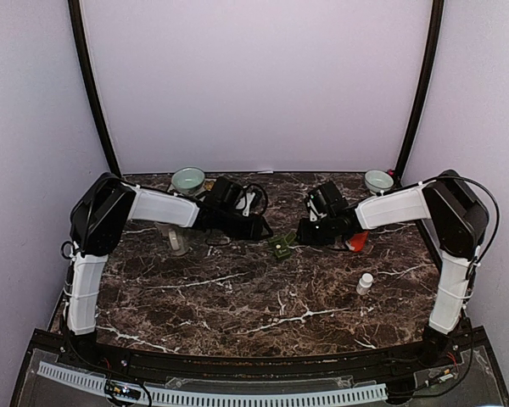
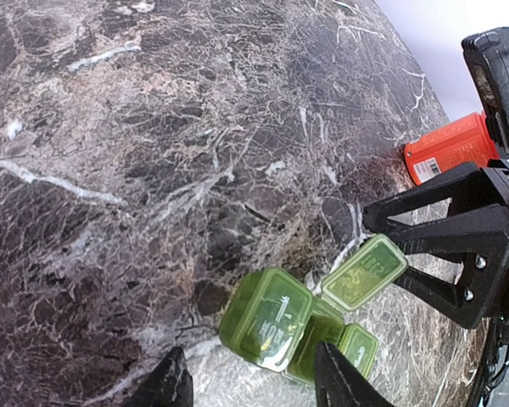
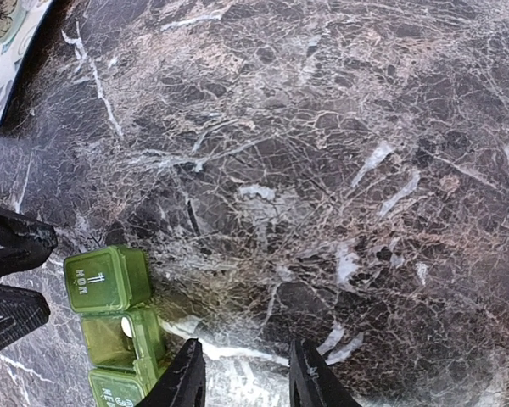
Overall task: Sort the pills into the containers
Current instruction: Close the lid of the pill container on the pill container.
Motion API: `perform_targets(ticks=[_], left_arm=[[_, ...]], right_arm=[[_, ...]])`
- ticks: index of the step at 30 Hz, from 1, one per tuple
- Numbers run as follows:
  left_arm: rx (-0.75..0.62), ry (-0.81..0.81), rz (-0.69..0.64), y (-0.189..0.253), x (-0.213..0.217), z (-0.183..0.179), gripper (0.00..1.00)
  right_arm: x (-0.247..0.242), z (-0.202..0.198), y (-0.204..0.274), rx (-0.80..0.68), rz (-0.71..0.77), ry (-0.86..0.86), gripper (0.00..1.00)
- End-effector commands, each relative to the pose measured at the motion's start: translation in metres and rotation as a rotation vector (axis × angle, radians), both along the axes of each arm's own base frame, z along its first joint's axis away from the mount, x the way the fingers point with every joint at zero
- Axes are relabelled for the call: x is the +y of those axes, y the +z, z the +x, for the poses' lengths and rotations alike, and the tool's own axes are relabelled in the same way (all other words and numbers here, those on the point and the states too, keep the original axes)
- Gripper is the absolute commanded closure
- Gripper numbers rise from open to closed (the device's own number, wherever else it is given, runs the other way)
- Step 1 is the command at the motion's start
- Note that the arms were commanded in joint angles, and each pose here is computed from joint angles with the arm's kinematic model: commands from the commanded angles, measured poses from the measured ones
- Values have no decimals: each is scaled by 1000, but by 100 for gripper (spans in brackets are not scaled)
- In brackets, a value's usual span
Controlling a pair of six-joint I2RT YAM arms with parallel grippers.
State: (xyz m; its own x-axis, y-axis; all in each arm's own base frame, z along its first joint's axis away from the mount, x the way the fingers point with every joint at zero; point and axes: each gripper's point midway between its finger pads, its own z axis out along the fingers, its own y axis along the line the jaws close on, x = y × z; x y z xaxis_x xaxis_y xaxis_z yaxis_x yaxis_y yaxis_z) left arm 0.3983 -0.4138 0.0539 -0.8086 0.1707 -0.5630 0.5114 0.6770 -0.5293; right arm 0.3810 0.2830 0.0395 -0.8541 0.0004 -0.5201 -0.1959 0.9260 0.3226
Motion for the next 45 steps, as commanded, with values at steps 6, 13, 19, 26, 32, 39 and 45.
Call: perform_targets(ticks=[6,13,19,26,32,39,45], left_arm=[[-6,0,41,-7,0,11,51],[1,0,52,-13,0,14,54],[4,-1,55,-16,-1,15,55],[12,-5,58,-19,-1,14,57],[17,-7,56,-18,-2,13,59],[23,-8,52,-18,-2,12,60],[30,-10,53,-19,-2,11,61]], right_arm=[[16,14,20,-55,45,8,65],[19,14,21,-54,50,19,65],[23,11,22,-53,56,37,65],[32,7,26,-57,67,70,65],[37,3,29,-56,74,85,65],[44,-2,30,-50,84,102,65],[50,-6,29,-41,99,110,65]])
